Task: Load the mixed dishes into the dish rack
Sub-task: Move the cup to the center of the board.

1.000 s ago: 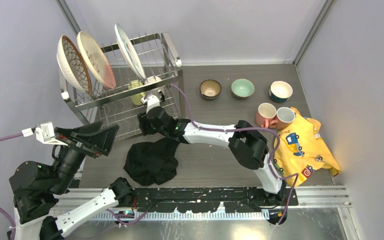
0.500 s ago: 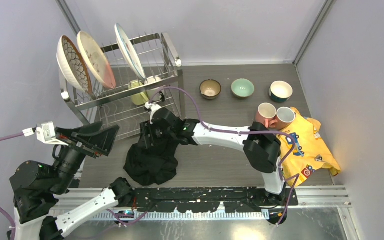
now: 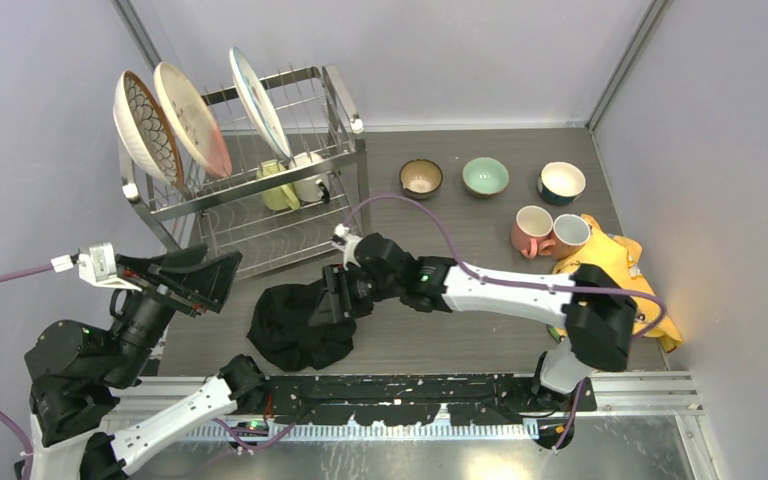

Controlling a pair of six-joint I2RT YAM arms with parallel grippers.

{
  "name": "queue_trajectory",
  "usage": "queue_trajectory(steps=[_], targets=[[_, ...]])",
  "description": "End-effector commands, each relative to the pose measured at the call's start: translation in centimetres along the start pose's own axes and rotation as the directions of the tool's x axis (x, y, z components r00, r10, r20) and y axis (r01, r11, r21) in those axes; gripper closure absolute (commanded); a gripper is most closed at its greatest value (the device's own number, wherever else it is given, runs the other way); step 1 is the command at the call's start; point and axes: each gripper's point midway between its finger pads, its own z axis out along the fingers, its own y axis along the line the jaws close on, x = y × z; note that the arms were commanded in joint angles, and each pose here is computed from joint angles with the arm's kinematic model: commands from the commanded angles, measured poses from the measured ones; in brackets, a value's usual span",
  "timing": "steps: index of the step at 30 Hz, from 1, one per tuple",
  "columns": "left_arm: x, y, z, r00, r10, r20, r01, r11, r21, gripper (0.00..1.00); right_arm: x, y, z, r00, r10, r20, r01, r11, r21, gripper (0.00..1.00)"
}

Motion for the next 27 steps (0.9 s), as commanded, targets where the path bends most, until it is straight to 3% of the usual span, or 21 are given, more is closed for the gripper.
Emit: queue_trajectory(steps=[1, 7, 13, 18, 23, 27], targets=[[1.1, -0.2, 1.1, 0.997, 0.074, -0.022, -0.074, 0.997, 0.010, 0.00, -1.7, 0.4, -4.4, 0.987, 0.010, 0.161, -0.021, 0.998, 0.066, 0.37], [3.1, -1.0, 2.2, 0.987, 0.149, -0.059, -0.145, 0.987, 0.067, 0.00, -4.6, -5.1, -10.6, 0.914, -0.063, 0.401, -0.092, 0.929, 0.357, 0.35], [6.3, -1.2, 3.5, 0.951, 0.271, -0.152, -0.255, 0.960, 0.115, 0.00, -7.1, -10.2, -19.8, 0.764, -0.187, 0.618, -0.257, 0.790, 0.557, 0.35], [8.9, -0.3, 4.3, 0.912, 0.366, -0.185, -0.345, 0.928, 0.139, 0.00, -8.2, -15.3, -26.9, 0.704, -0.309, 0.640, -0.379, 0.598, 0.706, 0.33], [11.7, 1.9, 5.1, 0.874, 0.442, -0.202, -0.429, 0.897, 0.107, 0.00, -8.2, -21.7, -33.0, 0.691, -0.305, 0.655, -0.550, 0.367, 0.751, 0.33], [13.4, 2.4, 5.2, 0.841, 0.490, -0.230, -0.470, 0.872, 0.140, 0.00, -8.5, -24.0, -36.2, 0.697, -0.295, 0.653, -0.592, 0.277, 0.757, 0.33]])
